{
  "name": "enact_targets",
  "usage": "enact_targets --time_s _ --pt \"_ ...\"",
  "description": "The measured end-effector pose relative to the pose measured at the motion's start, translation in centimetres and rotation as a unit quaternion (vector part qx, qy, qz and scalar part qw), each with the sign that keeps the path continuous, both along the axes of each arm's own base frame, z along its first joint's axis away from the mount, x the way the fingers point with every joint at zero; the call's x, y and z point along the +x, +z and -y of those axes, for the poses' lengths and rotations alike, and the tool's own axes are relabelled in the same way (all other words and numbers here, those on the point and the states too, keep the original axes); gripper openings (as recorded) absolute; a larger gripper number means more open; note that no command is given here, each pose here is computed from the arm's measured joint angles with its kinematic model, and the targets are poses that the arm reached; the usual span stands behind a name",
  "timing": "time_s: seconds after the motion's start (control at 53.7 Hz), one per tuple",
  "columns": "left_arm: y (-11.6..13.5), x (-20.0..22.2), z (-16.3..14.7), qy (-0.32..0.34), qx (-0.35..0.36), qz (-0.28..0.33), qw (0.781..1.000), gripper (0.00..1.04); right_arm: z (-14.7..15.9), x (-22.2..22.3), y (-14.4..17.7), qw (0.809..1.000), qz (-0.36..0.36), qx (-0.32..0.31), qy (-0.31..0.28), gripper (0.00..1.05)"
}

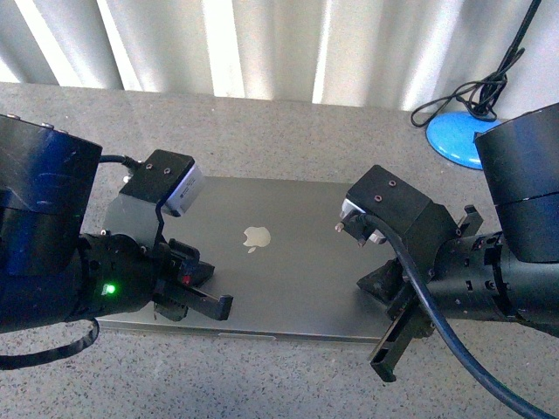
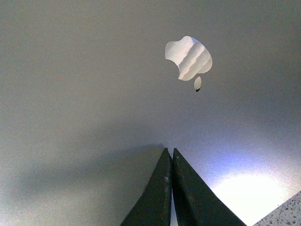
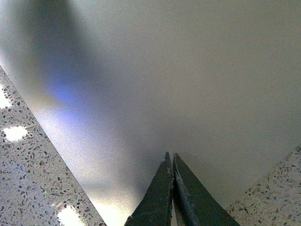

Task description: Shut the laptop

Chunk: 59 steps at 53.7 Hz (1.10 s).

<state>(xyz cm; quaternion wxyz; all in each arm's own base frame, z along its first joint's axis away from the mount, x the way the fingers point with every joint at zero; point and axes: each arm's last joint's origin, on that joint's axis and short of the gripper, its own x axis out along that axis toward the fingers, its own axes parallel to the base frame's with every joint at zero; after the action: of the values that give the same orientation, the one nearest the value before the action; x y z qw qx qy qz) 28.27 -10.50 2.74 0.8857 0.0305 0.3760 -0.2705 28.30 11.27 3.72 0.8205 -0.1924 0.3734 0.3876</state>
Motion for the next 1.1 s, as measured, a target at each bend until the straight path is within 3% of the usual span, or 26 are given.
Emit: enact_targets --time_s 0.893,1.005,1.098 --pt "-0.9 -0.1 -1.2 0.037 -0.021 0.000 0.999 0.04 -0.5 0.7 -0.8 1.000 -0.015 -0.001 -0.004 0.01" --pt "0.7 0.1 -3.0 0.095 -0.022 0.036 0.995 0.04 -0.3 0.7 1.1 1.000 0.015 0.000 -0.007 0.01" --pt "4.2 0.7 -5.9 0.214 -0.029 0.116 0.969 0.04 0.1 1.4 4.5 0.995 0.087 -0.007 -0.041 0.01"
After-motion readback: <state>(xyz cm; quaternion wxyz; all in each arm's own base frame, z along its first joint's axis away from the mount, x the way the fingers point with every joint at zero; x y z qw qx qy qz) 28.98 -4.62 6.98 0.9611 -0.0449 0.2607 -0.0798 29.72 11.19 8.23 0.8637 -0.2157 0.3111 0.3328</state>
